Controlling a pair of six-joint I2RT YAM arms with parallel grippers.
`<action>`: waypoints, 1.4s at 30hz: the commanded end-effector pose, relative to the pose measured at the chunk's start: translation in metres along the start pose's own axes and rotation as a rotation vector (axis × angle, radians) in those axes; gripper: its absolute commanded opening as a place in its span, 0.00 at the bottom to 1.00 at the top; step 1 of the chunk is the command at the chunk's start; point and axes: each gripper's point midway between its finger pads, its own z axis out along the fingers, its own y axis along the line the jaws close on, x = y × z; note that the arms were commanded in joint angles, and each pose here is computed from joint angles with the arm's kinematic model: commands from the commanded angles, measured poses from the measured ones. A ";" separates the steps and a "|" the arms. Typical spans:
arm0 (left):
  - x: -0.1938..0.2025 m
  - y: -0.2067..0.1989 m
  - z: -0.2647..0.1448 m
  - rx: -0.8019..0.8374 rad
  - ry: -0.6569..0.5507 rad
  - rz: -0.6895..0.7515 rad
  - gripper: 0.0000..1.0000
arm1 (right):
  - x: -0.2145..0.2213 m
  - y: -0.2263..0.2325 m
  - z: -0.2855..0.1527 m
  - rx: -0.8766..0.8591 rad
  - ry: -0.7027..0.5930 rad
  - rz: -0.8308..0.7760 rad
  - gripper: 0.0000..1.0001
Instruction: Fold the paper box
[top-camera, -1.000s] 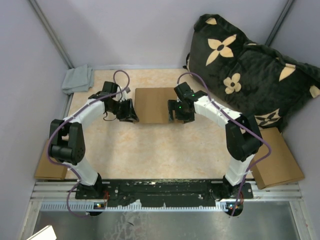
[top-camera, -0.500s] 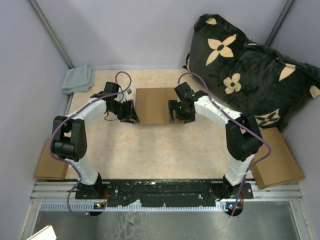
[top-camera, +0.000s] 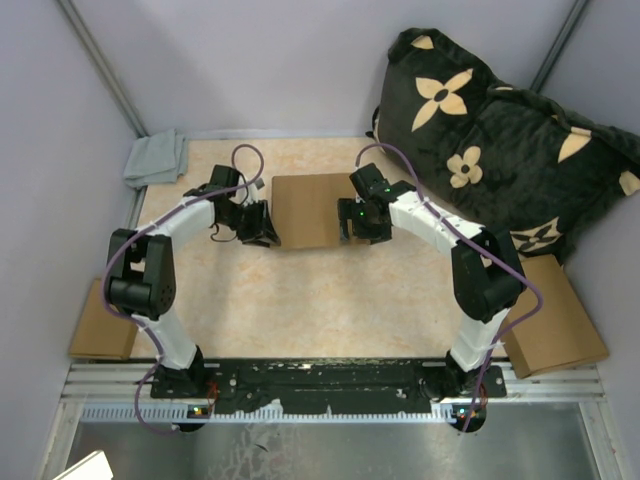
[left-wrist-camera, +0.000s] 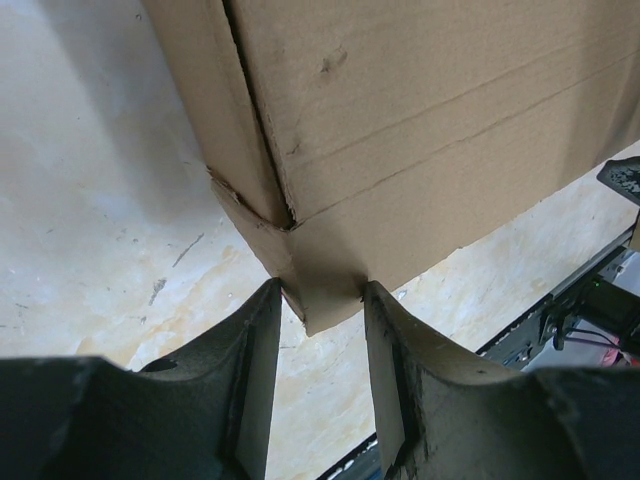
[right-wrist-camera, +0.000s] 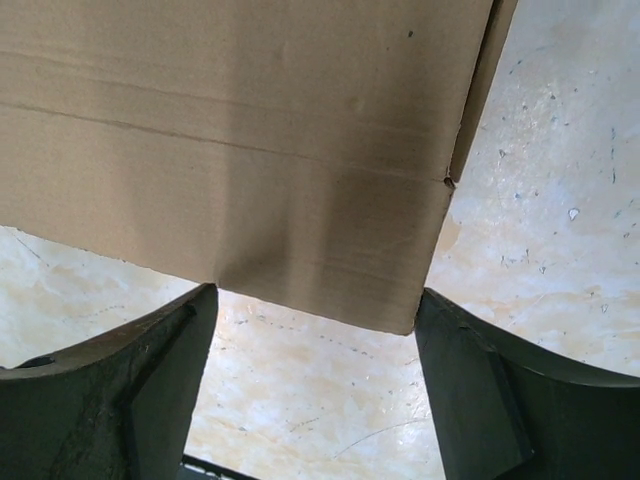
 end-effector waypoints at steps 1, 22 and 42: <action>-0.002 0.001 0.008 0.020 0.002 0.006 0.44 | -0.019 0.005 -0.009 -0.032 -0.087 -0.034 0.79; -0.012 0.024 0.025 -0.073 -0.001 -0.011 0.43 | -0.011 -0.018 0.053 0.046 -0.052 -0.023 0.77; -0.022 0.006 -0.044 -0.172 -0.133 0.048 0.53 | -0.095 0.021 -0.082 -0.033 -0.262 -0.140 0.84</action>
